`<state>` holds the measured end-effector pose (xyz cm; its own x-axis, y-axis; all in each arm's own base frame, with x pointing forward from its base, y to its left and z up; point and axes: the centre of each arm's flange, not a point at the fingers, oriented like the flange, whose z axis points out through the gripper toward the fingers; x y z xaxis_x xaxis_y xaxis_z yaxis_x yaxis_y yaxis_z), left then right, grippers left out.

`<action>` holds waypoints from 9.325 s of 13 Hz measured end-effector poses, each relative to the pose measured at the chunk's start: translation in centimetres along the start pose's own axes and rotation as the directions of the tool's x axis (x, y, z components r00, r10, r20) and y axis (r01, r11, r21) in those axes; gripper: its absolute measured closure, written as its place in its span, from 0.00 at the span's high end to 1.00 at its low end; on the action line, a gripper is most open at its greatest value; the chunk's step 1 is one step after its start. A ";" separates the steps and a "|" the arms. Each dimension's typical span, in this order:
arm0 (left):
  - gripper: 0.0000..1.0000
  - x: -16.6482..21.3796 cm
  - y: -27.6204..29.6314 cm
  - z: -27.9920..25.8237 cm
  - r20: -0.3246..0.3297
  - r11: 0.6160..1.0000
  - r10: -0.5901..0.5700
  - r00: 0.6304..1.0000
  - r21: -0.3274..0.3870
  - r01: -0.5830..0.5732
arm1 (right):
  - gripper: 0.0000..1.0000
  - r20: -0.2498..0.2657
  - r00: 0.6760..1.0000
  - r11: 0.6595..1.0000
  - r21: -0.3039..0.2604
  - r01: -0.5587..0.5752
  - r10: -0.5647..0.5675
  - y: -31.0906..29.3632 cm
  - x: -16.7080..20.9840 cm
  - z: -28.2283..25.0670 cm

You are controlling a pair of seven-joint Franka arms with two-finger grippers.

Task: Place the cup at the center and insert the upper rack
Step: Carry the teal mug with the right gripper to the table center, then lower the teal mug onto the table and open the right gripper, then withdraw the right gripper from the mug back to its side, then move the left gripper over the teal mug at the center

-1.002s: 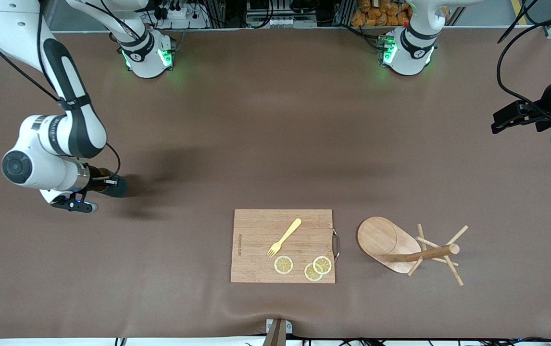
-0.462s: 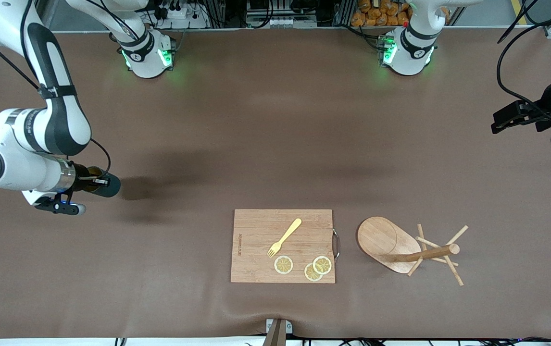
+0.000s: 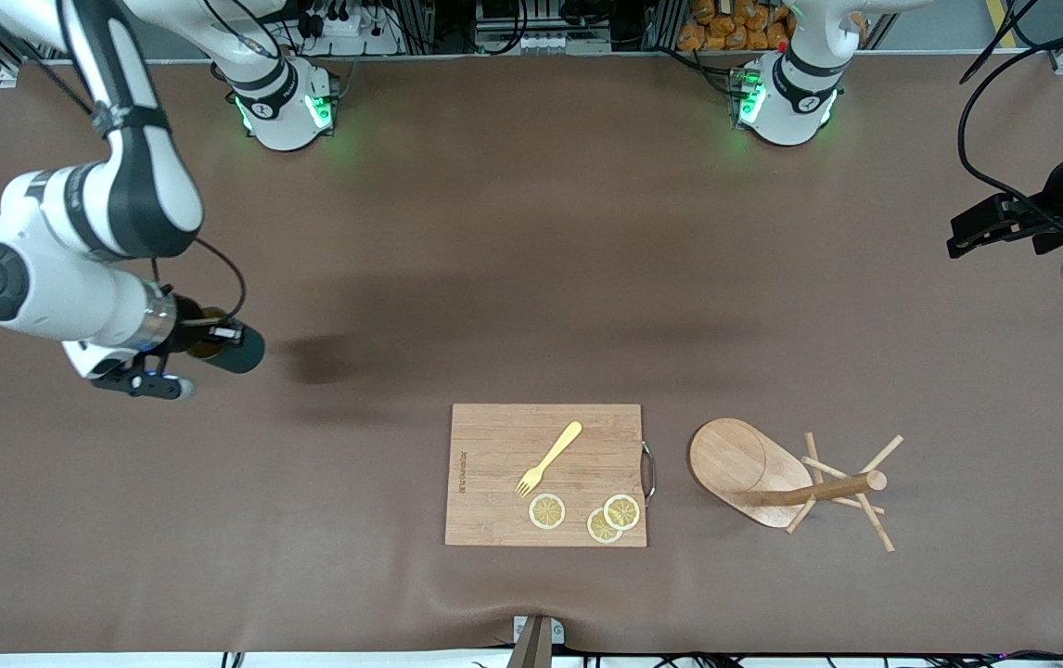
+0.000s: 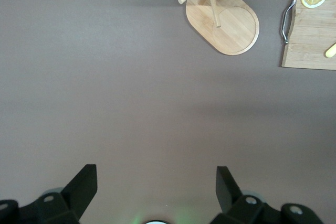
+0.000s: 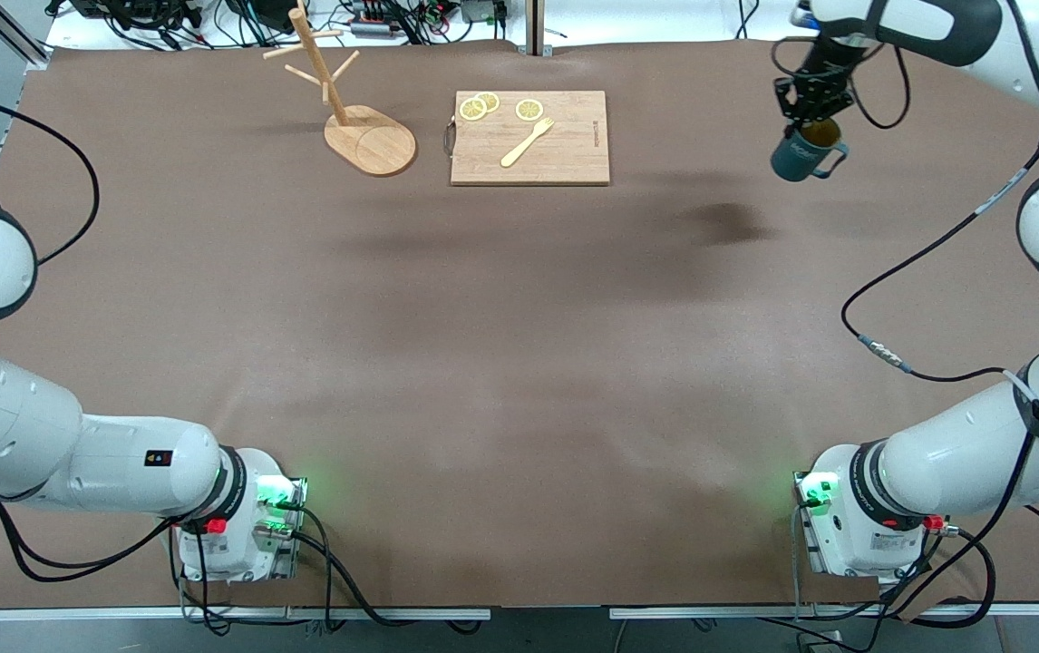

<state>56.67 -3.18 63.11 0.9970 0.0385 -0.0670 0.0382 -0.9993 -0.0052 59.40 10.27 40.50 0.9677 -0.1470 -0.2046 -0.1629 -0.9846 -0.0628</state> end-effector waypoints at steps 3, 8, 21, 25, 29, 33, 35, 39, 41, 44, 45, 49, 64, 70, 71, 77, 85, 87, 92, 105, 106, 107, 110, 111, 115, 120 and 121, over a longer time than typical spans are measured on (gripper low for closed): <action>1.00 0.0 0.0 0.0 0.000 1.000 0.000 1.000 0.000 0.000 | 0.04 -0.014 0.996 0.996 -0.013 0.091 -0.091 -6.7 -2.3 -1.8; 1.00 0.0 -0.1 0.0 0.000 1.000 -0.001 1.000 0.000 0.001 | 0.04 -0.053 0.993 0.994 -0.028 0.105 -0.107 -21.4 -10.8 -2.4; 1.00 0.0 0.2 0.0 0.000 1.000 0.003 1.000 0.000 -0.003 | 0.04 -0.059 0.951 0.952 -0.076 0.298 -0.303 -40.0 -22.5 13.9; 1.00 0.0 0.0 0.0 0.000 1.000 -0.001 1.000 0.000 0.001 | 0.04 -0.067 0.945 0.946 -0.079 0.314 -0.320 -41.3 -22.6 18.2; 1.00 0.0 0.0 0.0 0.000 1.000 -0.001 1.000 0.000 0.001 | 0.04 -0.074 0.983 0.984 -0.075 0.162 -0.167 -41.6 -22.8 19.4; 1.00 0.0 0.0 0.0 0.000 1.000 -0.001 1.000 0.000 0.001 | 0.04 -0.075 0.997 0.997 -0.082 0.007 -0.014 -41.6 -23.0 20.7; 1.00 0.0 0.0 0.0 0.000 1.000 0.000 1.000 0.000 0.000 | 0.04 -0.074 0.997 0.996 -0.090 -0.028 0.021 -41.9 -23.6 21.9; 1.00 0.0 0.0 0.0 0.000 1.000 0.000 1.000 0.000 0.000 | 0.04 -0.086 0.991 0.992 -0.074 -0.105 0.098 -42.2 -23.9 22.0; 1.00 0.0 0.0 0.0 0.000 1.000 0.000 1.000 0.000 0.000 | 0.04 -0.089 0.990 0.990 -0.070 -0.120 0.114 -42.3 -23.8 21.9; 1.00 0.0 0.0 0.0 0.000 1.000 0.000 1.000 0.000 0.000 | 0.07 -0.092 0.989 0.990 -0.062 -0.126 0.120 -42.4 -23.7 22.0; 1.00 0.0 0.0 0.0 0.000 1.000 0.000 1.000 0.000 0.000 | 0.09 -0.094 0.988 0.990 -0.059 -0.126 0.120 -42.4 -23.7 22.1; 1.00 0.0 0.0 0.0 0.000 1.000 0.000 1.000 0.000 0.000 | 0.52 -0.096 0.988 0.991 -0.057 -0.124 0.118 -42.4 -23.6 22.3; 1.00 -0.1 0.4 0.1 0.010 1.000 0.007 1.000 0.001 -0.007 | 1.00 -0.084 0.995 0.999 -0.014 0.046 -0.047 -22.6 -8.9 -4.9; 1.00 -0.2 0.7 0.1 0.010 1.000 0.012 1.000 0.001 -0.013 | 1.00 -0.078 0.997 0.999 0.019 0.032 -0.030 -4.9 -5.7 -13.9; 1.00 -0.2 0.7 0.1 0.010 1.000 0.013 1.000 0.001 -0.013 | 1.00 -0.089 0.996 0.999 0.026 0.035 -0.032 -2.9 -5.6 -15.0; 1.00 -0.3 1.2 0.1 0.011 1.000 0.022 1.000 0.002 -0.022 | 1.00 -0.129 0.990 0.997 0.046 0.067 -0.061 7.1 -4.9 -17.8; 1.00 -0.7 1.6 -1.0 -0.004 0.999 0.027 1.000 -0.027 -0.027 | 1.00 -0.140 0.985 0.995 -0.031 0.098 -0.101 8.6 -5.0 -17.8; 1.00 -0.9 1.8 -1.2 -0.009 0.999 0.029 1.000 -0.042 -0.029 | 1.00 -0.140 0.985 0.994 -0.032 0.101 -0.104 8.6 -5.0 -17.9; 1.00 -0.1 4.2 -2.3 -0.120 0.995 0.062 0.991 -0.072 -0.071 | 1.00 -0.141 0.984 0.994 -0.041 0.101 -0.106 8.8 -5.0 -17.9; 1.00 -1.6 19.3 -0.8 -0.150 0.951 0.145 0.978 -0.252 -0.180 | 1.00 -0.177 0.980 0.993 -0.085 0.079 -0.093 10.3 -4.4 -18.2; 1.00 -1.9 20.5 -0.7 -0.151 0.950 0.139 0.979 -0.260 -0.175 | 1.00 -0.169 0.981 0.993 -0.086 0.079 -0.093 10.3 -4.5 -18.2; 1.00 -2.1 21.8 -0.4 -0.152 0.948 0.131 0.980 -0.271 -0.169 | 1.00 -0.167 0.982 0.993 -0.086 0.079 -0.093 10.3 -4.6 -18.2; 1.00 -3.1 26.3 1.0 -0.146 0.942 0.112 0.983 -0.298 -0.152 | 1.00 -0.168 0.981 0.993 -0.086 0.079 -0.093 10.3 -4.6 -18.2; 1.00 -3.5 27.7 1.6 -0.137 0.945 0.100 0.985 -0.295 -0.138 | 1.00 -0.168 0.981 0.993 -0.086 0.079 -0.093 10.3 -4.6 -18.2; 1.00 -6.4 34.5 4.3 -0.121 0.971 0.013 0.993 -0.234 -0.041 | 1.00 -0.183 0.979 0.993 -0.085 0.077 -0.092 10.4 -4.5 -18.4; 1.00 -10.7 42.5 8.4 -0.122 0.978 -0.131 0.984 -0.179 0.108 | 1.00 -0.187 0.979 0.994 -0.084 0.072 -0.086 10.7 -4.4 -18.5; 1.00 -11.2 43.6 9.3 -0.122 0.975 -0.154 0.981 -0.178 0.131 | 1.00 -0.187 0.979 0.994 -0.083 0.071 -0.086 10.7 -4.4 -18.5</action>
<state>46.54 -47.14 54.36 0.9799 0.1910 0.0569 0.1795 -0.9699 0.1643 56.93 -1.35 58.77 0.9970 -0.0768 -0.0126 -0.0768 -0.9970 0.0046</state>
